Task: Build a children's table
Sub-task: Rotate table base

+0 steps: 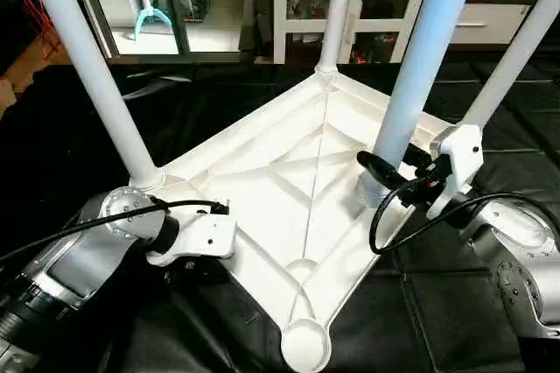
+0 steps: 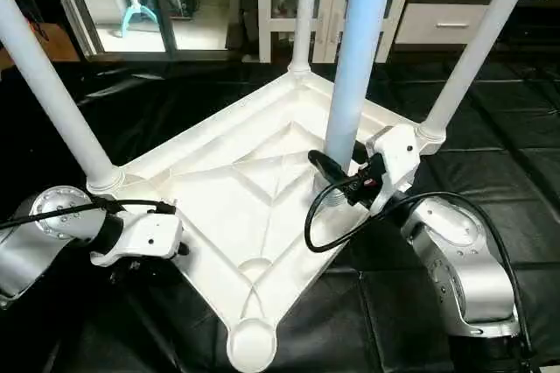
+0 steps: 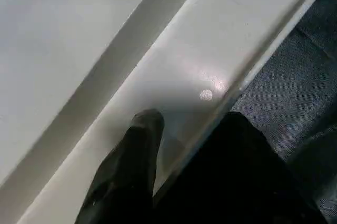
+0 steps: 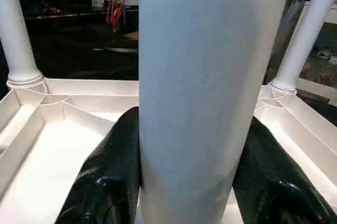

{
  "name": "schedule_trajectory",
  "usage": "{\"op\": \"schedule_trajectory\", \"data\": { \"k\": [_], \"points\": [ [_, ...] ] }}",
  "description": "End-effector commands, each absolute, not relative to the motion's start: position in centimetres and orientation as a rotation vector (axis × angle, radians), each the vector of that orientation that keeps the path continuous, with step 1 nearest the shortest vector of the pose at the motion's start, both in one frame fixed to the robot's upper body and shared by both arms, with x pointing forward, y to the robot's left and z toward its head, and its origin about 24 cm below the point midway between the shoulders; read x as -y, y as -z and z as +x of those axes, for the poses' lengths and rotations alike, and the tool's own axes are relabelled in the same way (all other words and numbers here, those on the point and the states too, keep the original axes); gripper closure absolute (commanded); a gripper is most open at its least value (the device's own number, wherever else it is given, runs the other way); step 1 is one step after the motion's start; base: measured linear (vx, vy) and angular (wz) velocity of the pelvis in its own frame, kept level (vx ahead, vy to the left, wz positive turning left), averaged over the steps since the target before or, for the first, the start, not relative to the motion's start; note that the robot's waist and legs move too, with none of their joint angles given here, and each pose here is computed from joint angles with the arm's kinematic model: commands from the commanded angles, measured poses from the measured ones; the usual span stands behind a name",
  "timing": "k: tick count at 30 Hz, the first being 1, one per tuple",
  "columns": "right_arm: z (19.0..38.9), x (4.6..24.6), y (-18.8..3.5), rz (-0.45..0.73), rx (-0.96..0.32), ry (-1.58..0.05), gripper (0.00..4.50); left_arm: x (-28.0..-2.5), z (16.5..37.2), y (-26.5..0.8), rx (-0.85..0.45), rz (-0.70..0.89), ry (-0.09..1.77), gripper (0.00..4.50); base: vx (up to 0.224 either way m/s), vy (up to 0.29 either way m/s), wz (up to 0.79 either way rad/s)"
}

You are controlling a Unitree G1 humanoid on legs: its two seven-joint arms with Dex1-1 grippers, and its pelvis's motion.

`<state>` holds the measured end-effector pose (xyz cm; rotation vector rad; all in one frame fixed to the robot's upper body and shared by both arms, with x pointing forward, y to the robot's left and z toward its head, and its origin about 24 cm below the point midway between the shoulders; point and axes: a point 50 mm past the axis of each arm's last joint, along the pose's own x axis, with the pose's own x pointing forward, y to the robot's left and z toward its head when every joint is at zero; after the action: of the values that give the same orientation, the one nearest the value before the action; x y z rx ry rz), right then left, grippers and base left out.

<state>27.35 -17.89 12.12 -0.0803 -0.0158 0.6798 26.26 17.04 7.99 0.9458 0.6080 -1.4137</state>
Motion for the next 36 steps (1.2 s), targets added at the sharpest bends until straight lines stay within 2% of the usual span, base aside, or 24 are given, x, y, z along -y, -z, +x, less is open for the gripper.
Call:
{"op": "schedule_trajectory", "data": {
  "k": [1,19,30,36],
  "points": [
    [27.3,17.9,-12.4,-0.098,0.027,-0.688,2.64,-17.6,26.9,-8.0,-0.639,0.959,1.333,2.94,0.0,0.0,0.0],
    [27.5,18.0,-12.3,-0.102,0.025,-0.676,2.64,-17.7,27.8,-8.4,-0.743,0.806,1.079,3.56,0.0,0.0,0.0],
    [27.5,18.1,-12.2,-0.1,0.023,-0.667,2.64,-18.8,26.5,-7.3,-0.908,0.834,0.96,4.0,0.0,0.0,0.0],
    [27.5,18.0,-12.2,-0.098,0.024,-0.669,2.64,-18.8,26.1,-7.2,-0.93,0.811,0.942,4.26,0.0,0.0,0.0]
  ]
}}
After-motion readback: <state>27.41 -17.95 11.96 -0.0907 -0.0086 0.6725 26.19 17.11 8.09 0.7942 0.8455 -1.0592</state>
